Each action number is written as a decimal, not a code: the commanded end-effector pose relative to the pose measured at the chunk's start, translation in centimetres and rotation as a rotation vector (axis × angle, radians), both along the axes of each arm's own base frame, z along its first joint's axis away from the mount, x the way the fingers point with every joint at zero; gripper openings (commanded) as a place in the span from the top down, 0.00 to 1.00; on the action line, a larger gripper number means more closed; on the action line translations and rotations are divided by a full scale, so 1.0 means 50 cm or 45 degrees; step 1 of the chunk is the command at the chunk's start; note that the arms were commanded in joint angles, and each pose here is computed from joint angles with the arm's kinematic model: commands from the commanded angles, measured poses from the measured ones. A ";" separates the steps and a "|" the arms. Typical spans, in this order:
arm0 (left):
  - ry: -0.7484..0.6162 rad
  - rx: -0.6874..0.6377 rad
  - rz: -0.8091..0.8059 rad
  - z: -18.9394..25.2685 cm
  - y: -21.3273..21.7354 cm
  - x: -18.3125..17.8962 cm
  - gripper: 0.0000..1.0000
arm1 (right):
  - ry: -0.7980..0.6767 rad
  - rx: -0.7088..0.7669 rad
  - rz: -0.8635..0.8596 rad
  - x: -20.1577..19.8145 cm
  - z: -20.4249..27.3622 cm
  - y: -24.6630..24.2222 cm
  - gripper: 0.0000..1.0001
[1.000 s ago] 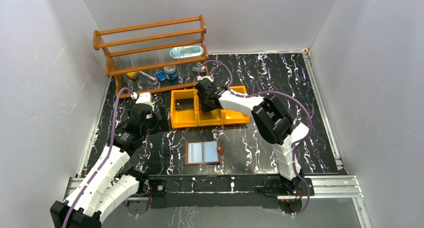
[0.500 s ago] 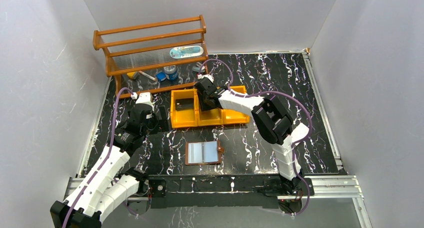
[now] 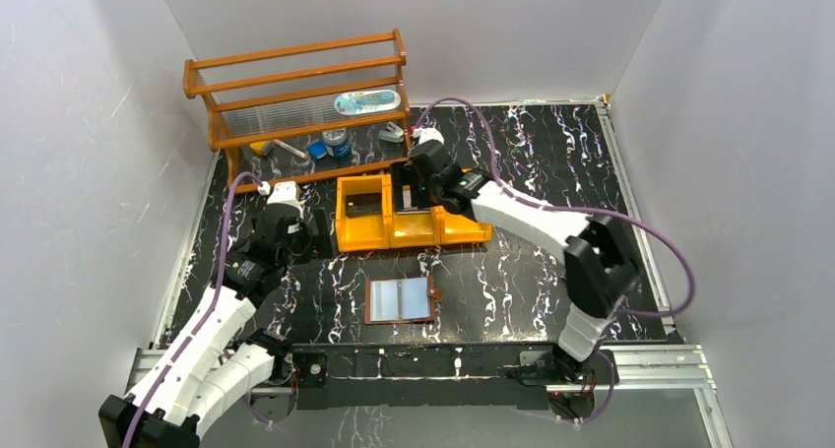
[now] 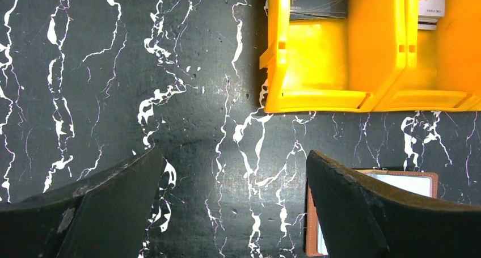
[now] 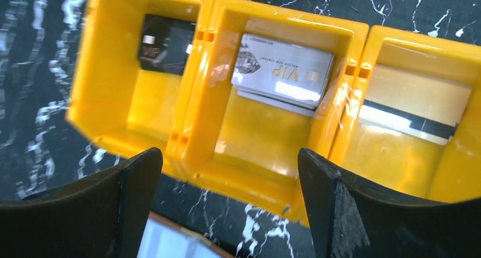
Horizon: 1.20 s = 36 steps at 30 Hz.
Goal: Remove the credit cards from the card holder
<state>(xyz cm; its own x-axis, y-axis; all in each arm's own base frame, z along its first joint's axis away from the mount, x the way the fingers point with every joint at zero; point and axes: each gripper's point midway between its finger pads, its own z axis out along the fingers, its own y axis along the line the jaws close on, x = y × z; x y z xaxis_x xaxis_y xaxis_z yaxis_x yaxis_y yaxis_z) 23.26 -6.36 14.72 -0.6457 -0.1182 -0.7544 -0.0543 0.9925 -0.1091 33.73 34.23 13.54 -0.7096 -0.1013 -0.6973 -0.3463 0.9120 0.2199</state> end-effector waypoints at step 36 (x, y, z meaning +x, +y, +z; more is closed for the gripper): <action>-0.114 0.128 0.371 0.050 0.108 -0.015 0.02 | 0.100 0.004 -0.097 -0.373 -0.104 0.107 0.25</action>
